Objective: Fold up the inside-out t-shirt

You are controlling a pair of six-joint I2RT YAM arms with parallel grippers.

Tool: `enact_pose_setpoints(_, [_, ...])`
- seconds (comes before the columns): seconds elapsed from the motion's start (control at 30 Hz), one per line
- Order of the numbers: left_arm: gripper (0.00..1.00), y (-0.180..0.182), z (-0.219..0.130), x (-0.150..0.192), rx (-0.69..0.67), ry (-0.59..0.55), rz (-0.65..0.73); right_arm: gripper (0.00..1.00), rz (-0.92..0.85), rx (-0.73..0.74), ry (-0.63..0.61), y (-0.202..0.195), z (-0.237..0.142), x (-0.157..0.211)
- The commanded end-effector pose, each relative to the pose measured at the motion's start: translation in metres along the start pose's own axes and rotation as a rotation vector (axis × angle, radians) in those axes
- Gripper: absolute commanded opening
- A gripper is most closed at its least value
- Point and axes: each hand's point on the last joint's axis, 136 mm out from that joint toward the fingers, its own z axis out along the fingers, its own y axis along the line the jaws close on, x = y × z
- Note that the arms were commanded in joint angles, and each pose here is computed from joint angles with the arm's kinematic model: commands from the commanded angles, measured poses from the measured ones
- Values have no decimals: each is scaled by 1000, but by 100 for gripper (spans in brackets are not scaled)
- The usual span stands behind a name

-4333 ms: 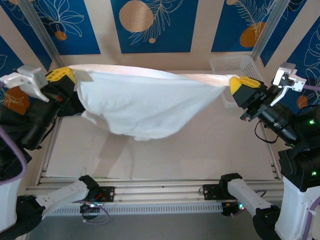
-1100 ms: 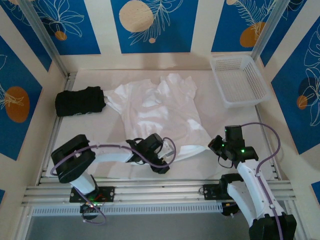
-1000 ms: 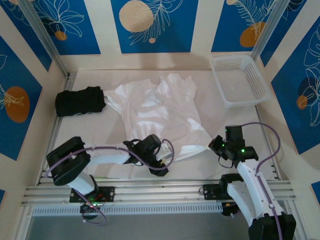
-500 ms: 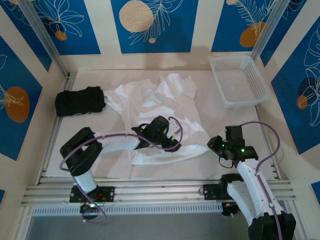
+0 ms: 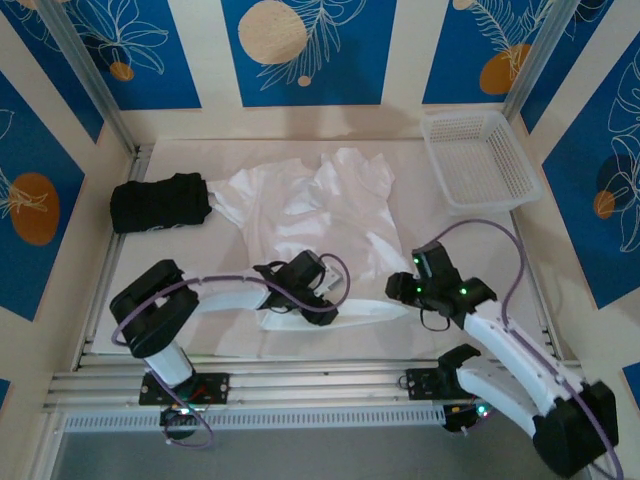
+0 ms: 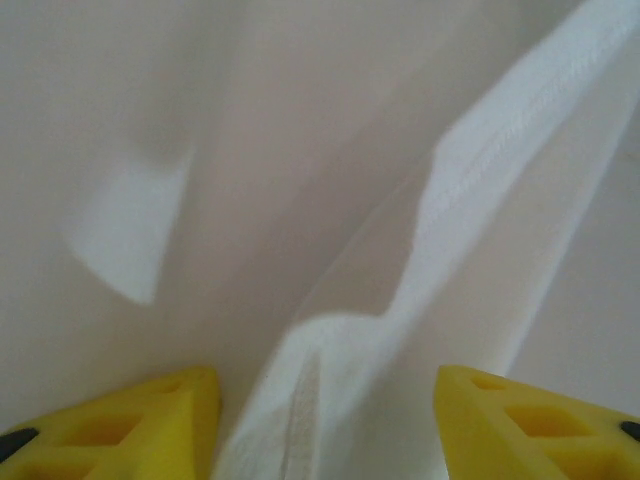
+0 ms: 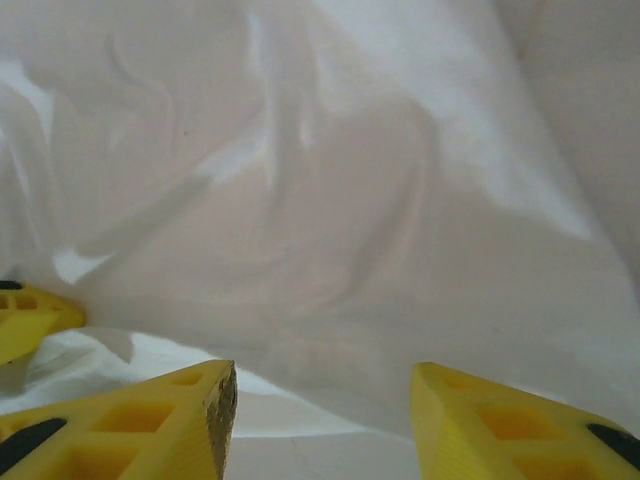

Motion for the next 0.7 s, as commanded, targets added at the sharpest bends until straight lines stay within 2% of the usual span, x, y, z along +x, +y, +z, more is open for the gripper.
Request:
enact_pose_setpoints(0.0, [57, -30, -13, 27, 155, 52, -42, 50, -74, 6, 2, 13, 15, -15])
enact_pose_setpoints(0.17, [57, -69, -29, 38, 304, 32, 38, 41, -46, 29, 209, 13, 47, 19])
enact_pose_setpoints(0.33, [57, -95, -41, 43, 427, 26, 95, 32, -15, 36, 305, 3, 41, 58])
enact_pose_setpoints(0.43, [57, -91, -46, 29, 386, -46, 110, 31, 4, 41, 293, -6, 30, 67])
enact_pose_setpoints(0.53, [57, -75, -46, 6, 261, -127, 116, 31, 17, -5, 241, -3, 24, 63])
enact_pose_setpoints(0.67, [58, -48, -31, -14, 66, -113, 161, 32, 33, -40, 197, 3, 17, 53])
